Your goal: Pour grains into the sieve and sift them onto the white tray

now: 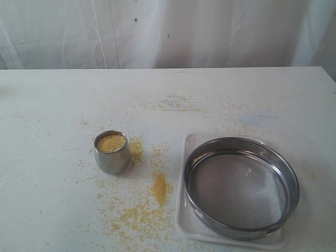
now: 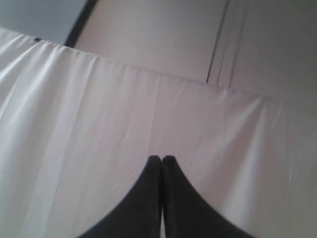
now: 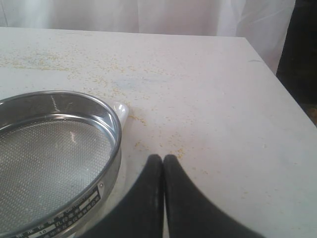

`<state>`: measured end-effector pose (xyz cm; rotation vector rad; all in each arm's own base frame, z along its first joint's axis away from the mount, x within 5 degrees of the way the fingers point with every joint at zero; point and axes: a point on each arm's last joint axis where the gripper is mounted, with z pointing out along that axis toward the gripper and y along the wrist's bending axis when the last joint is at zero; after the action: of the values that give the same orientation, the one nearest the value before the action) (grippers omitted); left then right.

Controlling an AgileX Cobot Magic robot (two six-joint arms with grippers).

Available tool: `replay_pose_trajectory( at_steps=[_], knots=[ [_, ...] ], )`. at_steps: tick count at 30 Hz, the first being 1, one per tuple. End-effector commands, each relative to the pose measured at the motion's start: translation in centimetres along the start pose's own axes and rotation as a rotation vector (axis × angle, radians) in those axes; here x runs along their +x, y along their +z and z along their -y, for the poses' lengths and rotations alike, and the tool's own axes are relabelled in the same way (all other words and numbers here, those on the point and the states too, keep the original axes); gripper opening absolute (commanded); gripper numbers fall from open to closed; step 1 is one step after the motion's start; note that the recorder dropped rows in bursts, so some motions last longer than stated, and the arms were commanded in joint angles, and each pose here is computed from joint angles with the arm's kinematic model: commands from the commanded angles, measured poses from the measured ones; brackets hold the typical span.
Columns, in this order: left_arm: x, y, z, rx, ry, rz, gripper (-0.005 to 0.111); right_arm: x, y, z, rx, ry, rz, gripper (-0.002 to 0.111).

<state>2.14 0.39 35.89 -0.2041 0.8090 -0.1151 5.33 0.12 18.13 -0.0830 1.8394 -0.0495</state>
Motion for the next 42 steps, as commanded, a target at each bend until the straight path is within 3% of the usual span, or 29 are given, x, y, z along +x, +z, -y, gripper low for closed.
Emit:
replay_pose_trajectory(
  at_steps=[1,6,10,15,22,27,30,35,40,42],
  knots=[
    [2.0,4.2,0.3,0.066,0.221,-0.2,0.0,0.0,0.0,0.0,0.002,-0.011,0.008,0.0],
    [8.5,7.2,-1.8,0.0,0.213,-0.508,0.0,0.0,0.0,0.0,0.002,-0.011,0.008,0.0],
    [15.5,8.0,-4.2,-0.075,0.198,-0.826,0.0,0.0,0.0,0.0,0.002,-0.011,0.008,0.0],
    [21.4,7.6,-5.9,-0.098,0.178,-1.024,0.0,0.0,0.0,0.0,0.002,-0.011,0.008,0.0],
    [23.4,7.8,-6.2,-0.078,0.136,-1.015,0.0,0.0,0.0,0.0,0.002,-0.011,0.008,0.0],
    [25.1,7.1,-6.6,-0.048,0.158,-1.088,0.0,0.0,0.0,0.0,0.002,-0.011,0.008,0.0],
    [26.5,6.7,-6.5,0.03,0.179,-1.094,0.0,0.0,0.0,0.0,0.002,-0.011,0.008,0.0],
    [29.0,5.9,-5.9,0.186,0.12,-0.978,0.0,0.0,0.0,0.0,0.002,-0.011,0.008,0.0],
    [32.3,3.3,-5.9,0.332,0.125,-1.106,0.0,0.0,0.0,0.0,0.002,-0.011,0.008,0.0],
    [33.1,2.8,-5.7,0.382,0.104,-1.087,0.0,0.0,0.0,0.0,0.002,-0.011,0.008,0.0]
  ],
)
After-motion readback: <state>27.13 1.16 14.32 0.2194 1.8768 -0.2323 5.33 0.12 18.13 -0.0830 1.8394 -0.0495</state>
